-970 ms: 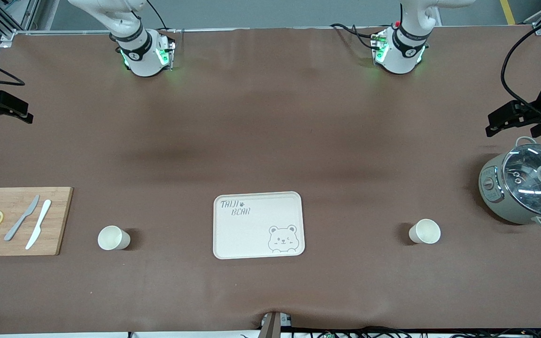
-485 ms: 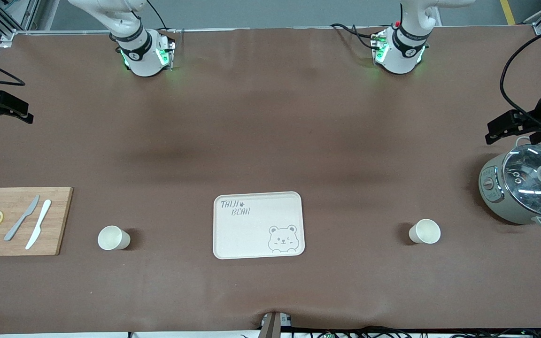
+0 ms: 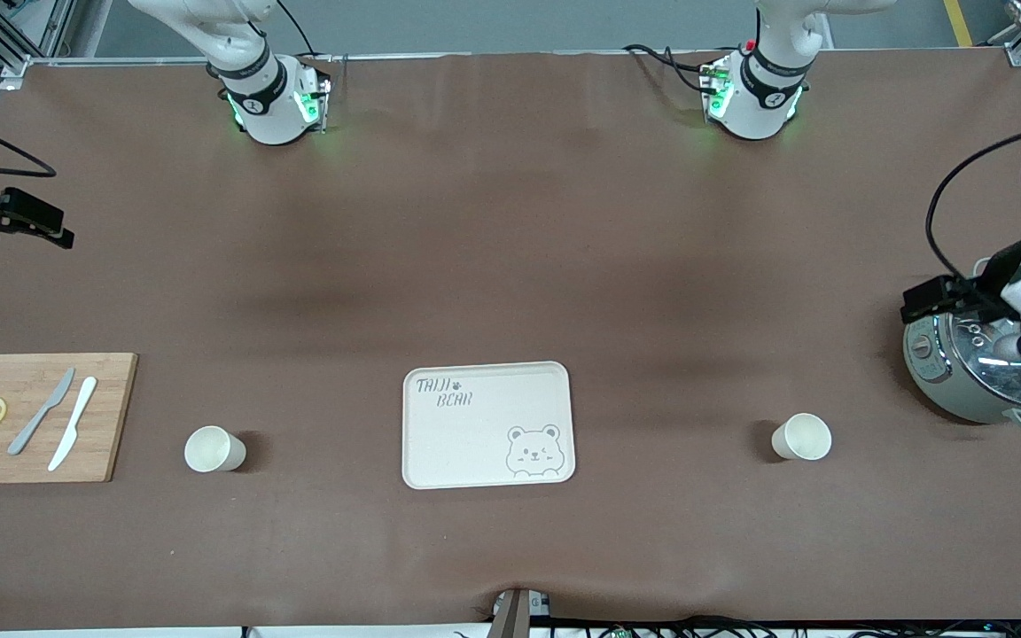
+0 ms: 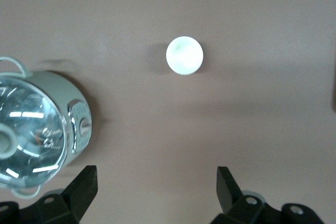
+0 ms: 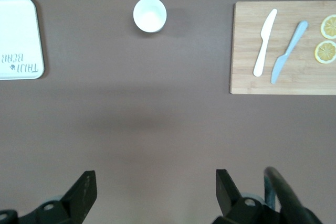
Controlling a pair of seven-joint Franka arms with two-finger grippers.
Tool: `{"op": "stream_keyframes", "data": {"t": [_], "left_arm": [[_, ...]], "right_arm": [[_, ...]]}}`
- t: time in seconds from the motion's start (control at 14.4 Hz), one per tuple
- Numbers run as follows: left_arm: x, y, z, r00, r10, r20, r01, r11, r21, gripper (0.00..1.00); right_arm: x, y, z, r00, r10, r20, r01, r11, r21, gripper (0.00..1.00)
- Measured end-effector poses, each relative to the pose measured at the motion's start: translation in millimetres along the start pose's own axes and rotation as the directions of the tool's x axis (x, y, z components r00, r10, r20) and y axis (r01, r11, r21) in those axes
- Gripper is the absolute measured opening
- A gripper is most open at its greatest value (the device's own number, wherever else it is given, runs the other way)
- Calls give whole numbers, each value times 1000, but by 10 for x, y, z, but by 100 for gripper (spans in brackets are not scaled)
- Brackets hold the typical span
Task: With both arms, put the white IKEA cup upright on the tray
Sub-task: 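Move both grippers out toward the two white cups lying on the table, then lower the left gripper onto one cup while the right gripper lowers onto the other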
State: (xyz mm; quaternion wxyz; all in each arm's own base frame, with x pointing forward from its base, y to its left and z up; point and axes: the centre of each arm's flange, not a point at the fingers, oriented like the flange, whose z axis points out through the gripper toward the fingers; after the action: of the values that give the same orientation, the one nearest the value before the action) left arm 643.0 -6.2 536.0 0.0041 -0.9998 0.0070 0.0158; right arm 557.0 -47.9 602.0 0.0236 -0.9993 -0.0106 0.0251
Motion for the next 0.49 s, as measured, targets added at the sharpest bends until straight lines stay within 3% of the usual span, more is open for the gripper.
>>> {"op": "stream_keyframes", "data": {"t": [0.21, 0.49], "left_arm": [[192, 15, 394, 1000, 1, 16, -1, 1000, 5, 100], [438, -47, 936, 1000, -9, 15, 8, 1000, 12, 100]], "right_arm": [[333, 33, 384, 1000, 5, 4, -5, 999, 33, 100], [924, 160, 1238, 1000, -15, -8, 15, 999, 37, 100]]}}
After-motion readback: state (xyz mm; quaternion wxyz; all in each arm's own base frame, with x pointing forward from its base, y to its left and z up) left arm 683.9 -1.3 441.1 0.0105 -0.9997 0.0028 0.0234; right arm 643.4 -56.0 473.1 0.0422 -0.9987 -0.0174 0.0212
